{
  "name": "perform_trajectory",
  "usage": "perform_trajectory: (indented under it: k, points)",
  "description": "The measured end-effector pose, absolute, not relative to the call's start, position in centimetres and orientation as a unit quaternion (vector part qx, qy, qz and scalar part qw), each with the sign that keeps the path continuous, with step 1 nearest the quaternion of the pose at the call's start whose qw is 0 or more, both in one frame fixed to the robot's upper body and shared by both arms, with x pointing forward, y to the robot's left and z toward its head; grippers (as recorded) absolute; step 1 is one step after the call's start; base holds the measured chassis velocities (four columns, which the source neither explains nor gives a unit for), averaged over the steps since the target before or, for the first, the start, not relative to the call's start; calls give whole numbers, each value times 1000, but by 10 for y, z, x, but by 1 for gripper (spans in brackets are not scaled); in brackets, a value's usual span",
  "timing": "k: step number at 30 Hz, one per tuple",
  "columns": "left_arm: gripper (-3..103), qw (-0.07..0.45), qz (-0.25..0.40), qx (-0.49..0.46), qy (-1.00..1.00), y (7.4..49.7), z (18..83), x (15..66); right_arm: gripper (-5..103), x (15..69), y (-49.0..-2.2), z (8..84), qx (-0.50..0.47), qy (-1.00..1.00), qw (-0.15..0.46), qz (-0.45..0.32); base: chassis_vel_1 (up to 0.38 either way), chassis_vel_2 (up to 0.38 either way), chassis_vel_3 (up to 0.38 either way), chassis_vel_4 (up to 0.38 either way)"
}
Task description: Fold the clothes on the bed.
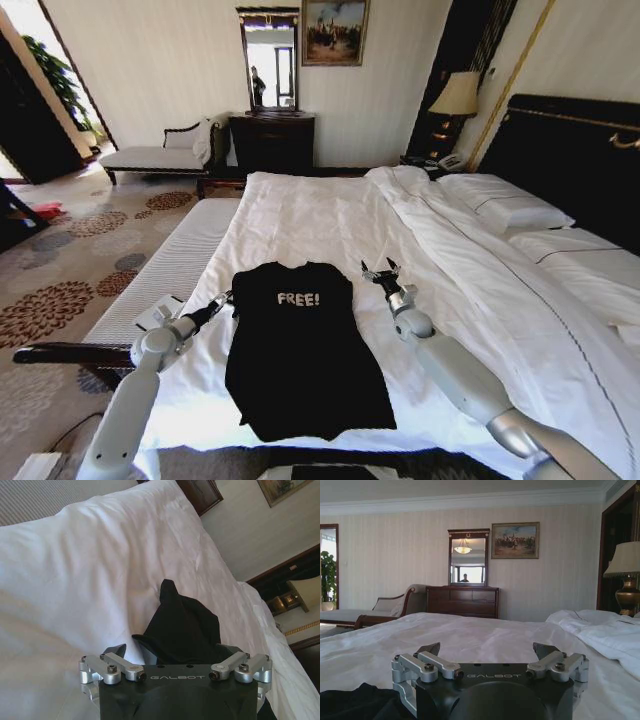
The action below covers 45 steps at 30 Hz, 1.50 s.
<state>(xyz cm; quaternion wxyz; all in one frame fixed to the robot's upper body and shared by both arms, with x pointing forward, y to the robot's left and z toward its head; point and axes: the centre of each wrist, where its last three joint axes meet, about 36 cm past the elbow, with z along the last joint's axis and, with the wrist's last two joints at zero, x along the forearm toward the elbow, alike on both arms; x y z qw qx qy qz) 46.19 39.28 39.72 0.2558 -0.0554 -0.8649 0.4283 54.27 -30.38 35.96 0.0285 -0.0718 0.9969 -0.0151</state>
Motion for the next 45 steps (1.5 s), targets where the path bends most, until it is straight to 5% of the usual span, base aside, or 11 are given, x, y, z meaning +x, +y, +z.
perform_trajectory:
  k: [9, 13, 18, 25, 27, 32, 45]
  points:
    - [90, 251, 436, -58, -862, 378, 387, 470, 100, 542, -302, 358, -75, 997, 27, -17, 0, 0, 0, 0]
    - [69, 252, 441, -57, -859, 373, 379, 471, 100, 540, -303, 355, -74, 997, 24, -19, 0, 0, 0, 0]
    - [59, 252, 444, -56, -858, 373, 374, 471, 100, 539, -304, 355, -73, 997, 23, -20, 0, 0, 0, 0]
    - [27, 236, 444, -51, -863, 377, 374, 470, 100, 538, -303, 356, -73, 997, 25, -20, 0, 0, 0, 0]
    - [27, 233, 444, -50, -864, 379, 375, 470, 100, 538, -302, 355, -73, 997, 24, -20, 0, 0, 0, 0]
    - [2, 222, 439, -50, -869, 384, 380, 467, 100, 535, -299, 351, -73, 997, 22, -19, 0, 0, 0, 0]
    - [0, 190, 402, -28, -895, 428, 414, 450, 100, 536, -301, 356, -69, 997, 28, -18, 0, 0, 0, 0]
